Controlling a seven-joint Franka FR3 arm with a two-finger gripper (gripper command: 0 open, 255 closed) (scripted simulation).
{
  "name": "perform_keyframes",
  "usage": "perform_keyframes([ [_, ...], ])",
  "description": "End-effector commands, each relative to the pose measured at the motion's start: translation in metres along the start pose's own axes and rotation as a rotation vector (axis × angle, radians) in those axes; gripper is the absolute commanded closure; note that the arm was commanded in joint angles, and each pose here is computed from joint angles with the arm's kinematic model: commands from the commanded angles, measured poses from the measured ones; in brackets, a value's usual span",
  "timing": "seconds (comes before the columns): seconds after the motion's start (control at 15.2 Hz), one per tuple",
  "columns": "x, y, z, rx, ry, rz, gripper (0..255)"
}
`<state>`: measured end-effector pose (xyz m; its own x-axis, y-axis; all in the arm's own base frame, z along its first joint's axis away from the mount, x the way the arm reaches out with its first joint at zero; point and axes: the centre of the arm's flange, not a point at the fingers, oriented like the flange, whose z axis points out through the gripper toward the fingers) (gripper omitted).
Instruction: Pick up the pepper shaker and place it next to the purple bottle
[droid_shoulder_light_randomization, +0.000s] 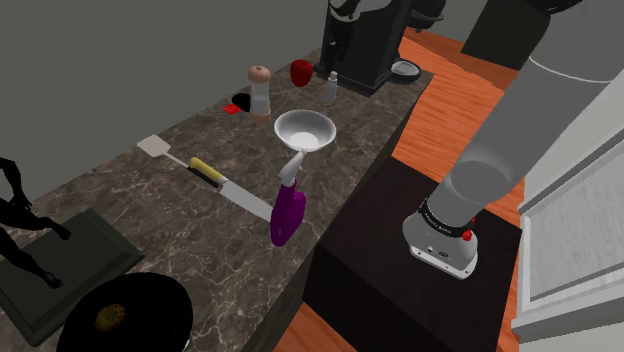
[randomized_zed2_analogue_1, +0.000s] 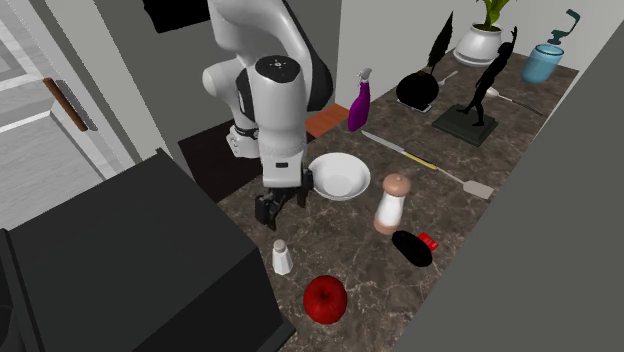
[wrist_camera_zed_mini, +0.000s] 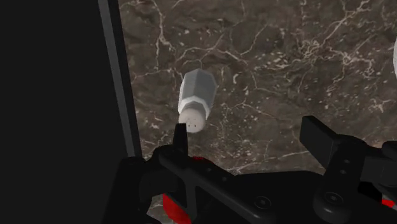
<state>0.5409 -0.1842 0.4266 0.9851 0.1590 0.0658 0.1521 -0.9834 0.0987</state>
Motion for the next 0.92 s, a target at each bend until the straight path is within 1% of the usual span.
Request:
perform_keyframes([
  [0.0, 0.010, 0.017, 0.020, -0.009, -0.010, -0.005, 0],
  [0.13, 0.021, 0.033, 0.037, -0.017, -0.020, -0.009, 0],
  [0.59, 0.020, 0.034, 0.074, -0.017, -0.020, -0.009, 0],
  [0.86, 0.020, 0.034, 0.077, -0.017, -0.020, -0.009, 0],
])
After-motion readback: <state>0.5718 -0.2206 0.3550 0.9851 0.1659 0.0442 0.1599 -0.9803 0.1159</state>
